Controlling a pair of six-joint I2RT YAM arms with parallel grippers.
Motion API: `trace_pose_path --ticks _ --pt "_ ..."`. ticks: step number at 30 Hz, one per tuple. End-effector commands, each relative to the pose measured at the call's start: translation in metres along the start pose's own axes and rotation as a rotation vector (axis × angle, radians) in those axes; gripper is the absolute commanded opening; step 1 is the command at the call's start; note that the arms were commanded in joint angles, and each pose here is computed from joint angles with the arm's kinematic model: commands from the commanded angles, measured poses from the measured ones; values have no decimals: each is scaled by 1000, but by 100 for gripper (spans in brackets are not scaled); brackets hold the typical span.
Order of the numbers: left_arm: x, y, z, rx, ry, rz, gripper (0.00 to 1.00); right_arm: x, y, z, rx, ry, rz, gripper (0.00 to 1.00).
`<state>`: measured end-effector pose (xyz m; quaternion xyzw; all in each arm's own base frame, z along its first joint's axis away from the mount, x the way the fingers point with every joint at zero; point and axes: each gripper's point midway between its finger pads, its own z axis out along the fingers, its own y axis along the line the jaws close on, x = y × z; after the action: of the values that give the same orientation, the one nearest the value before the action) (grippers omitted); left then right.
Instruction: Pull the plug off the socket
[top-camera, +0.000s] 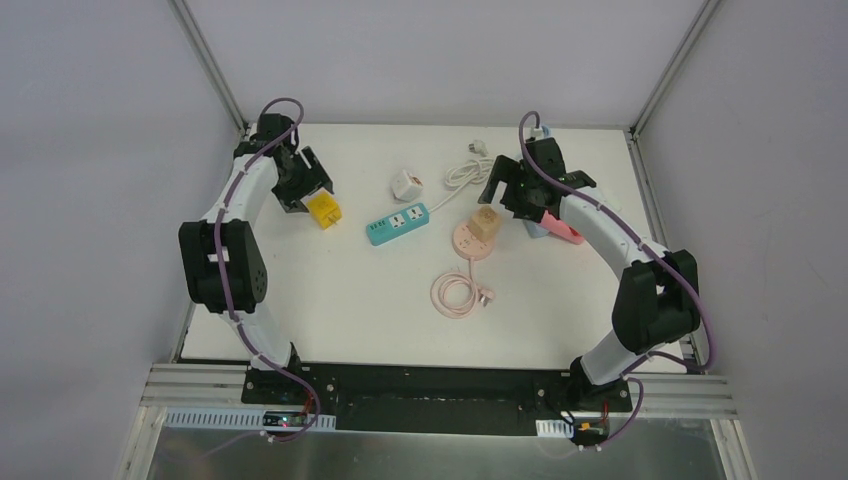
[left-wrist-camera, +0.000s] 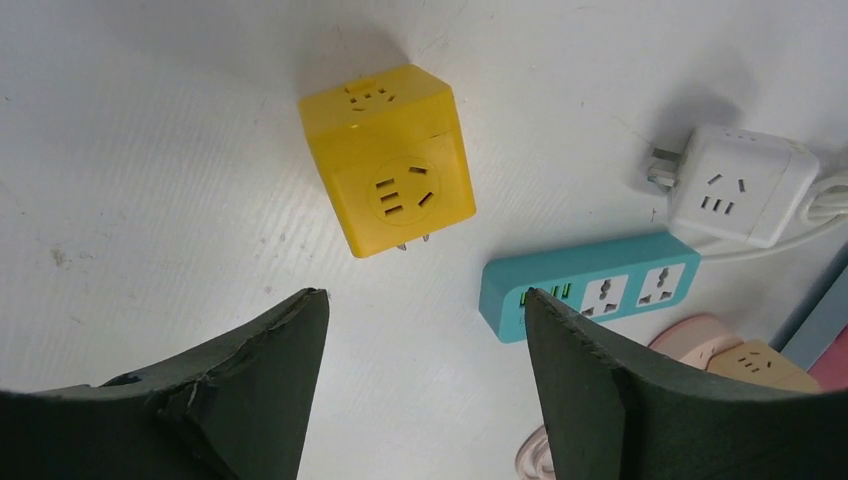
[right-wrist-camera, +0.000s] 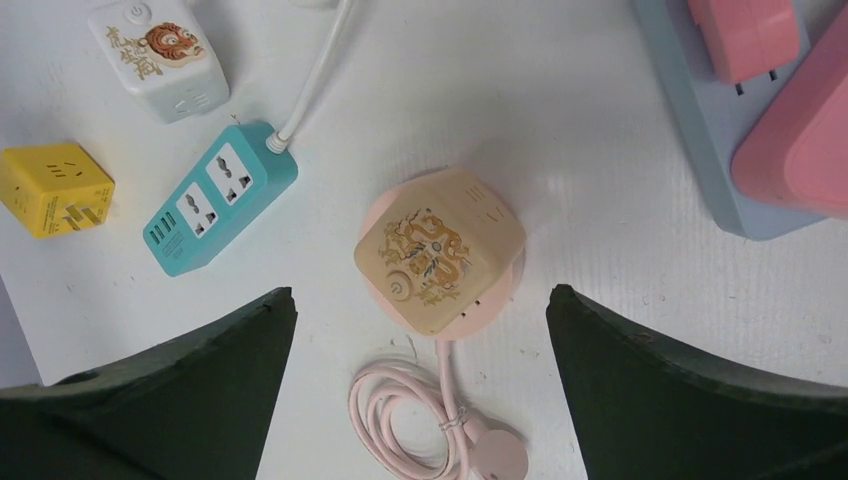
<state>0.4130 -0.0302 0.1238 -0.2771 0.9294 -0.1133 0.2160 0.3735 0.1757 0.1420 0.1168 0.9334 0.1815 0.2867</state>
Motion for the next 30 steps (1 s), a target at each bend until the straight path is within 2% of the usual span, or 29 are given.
trace_pose_path --ticks 1,5,6,7,8,12,15,18,20,22,27,30 --pt "-33 -26 -55 79 -191 126 73 -20 8 -4 -16 -27 -82 100" --pt "-52 -21 -91 48 -308 223 76 -12 5 0 -29 30 -167 100" --pt "-56 -19 -99 35 -340 234 80 -9 4 2 -38 48 -185 100" --pt "-59 -16 -107 21 -367 238 91 -5 4 3 -47 66 -202 100" --pt "-62 -12 -112 6 -392 242 98 -1 3 5 -52 88 -216 100" --pt "-67 -3 -129 -28 -421 242 99 15 1 15 -74 175 -262 99" --pt "-59 -6 -130 9 -327 216 98 26 6 19 -126 223 -299 98" --pt "-40 -35 -127 183 -211 286 93 36 7 26 -118 244 -371 97" --pt "-32 -52 -124 268 -202 325 92 37 5 32 -79 244 -409 96" --pt "-21 -62 -120 306 -202 395 92 37 0 38 -16 246 -441 95" --pt "42 -107 -107 406 -119 683 91 30 -12 46 78 220 -504 91" --pt "73 -126 -94 456 -69 741 90 33 -10 48 44 233 -544 89"
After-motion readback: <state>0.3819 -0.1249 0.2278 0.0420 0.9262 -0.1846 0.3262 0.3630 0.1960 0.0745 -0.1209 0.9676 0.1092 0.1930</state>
